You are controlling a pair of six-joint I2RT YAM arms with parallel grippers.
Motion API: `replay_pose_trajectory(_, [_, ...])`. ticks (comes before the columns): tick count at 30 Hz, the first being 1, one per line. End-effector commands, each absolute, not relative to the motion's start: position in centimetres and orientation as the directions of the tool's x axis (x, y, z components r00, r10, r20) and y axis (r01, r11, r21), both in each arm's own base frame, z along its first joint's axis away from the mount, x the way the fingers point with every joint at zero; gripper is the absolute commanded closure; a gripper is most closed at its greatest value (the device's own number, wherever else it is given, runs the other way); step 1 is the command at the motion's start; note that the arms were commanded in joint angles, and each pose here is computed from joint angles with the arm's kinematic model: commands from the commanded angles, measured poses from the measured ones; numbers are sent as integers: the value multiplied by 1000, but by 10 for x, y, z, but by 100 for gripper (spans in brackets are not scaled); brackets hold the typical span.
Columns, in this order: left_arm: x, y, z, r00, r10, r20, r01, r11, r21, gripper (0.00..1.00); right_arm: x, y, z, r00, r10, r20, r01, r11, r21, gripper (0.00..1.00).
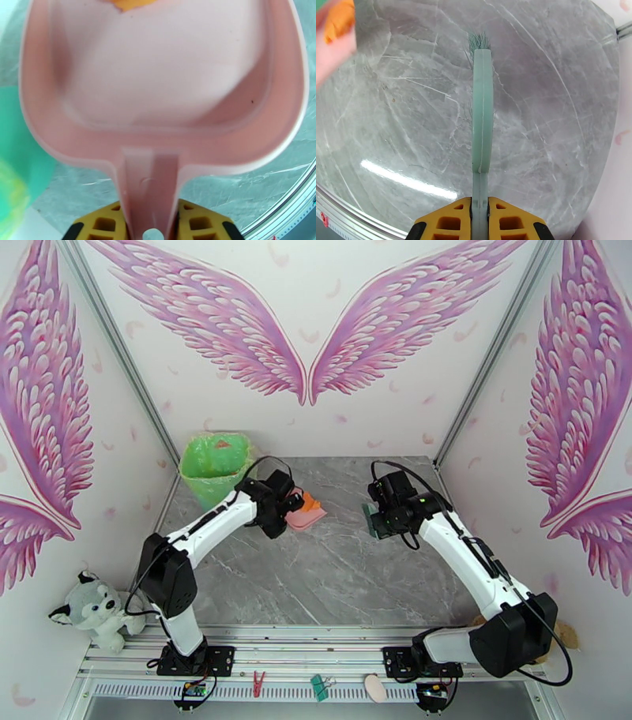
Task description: Sweep away the paper scraps from the table
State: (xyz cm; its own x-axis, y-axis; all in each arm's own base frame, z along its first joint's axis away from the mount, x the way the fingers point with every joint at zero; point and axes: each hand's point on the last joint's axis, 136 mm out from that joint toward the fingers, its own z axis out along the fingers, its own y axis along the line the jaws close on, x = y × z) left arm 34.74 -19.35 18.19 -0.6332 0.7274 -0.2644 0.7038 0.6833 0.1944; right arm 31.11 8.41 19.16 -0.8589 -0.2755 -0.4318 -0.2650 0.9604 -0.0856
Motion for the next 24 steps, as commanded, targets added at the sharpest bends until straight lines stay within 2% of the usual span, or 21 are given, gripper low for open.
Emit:
replay_pose_trajectory(1, [338, -159, 235, -681, 678, -278, 647, 734, 207, 100, 315, 89, 194, -844, -247, -477, -251, 966, -57, 100])
replay_pose_trajectory(5, [347, -118, 277, -715, 642, -278, 575, 766, 288, 100, 313, 92, 186, -848, -249, -468, -260, 965, -41, 100])
replay_pose_trajectory(8, [354, -92, 304, -734, 586, -343, 493, 807, 324, 100, 311, 96, 182, -849, -248, -466, -268, 963, -24, 100])
replay_pose_trajectory(19, [367, -6, 340, -826, 445, -347, 246, 837, 488, 100, 307, 107, 177, -840, -259, -476, -300, 954, 10, 100])
replay_pose_trajectory(24, [389, 31, 348, -846, 339, -412, 133, 882, 453, 100, 305, 115, 175, -837, -278, -471, -324, 946, 18, 100])
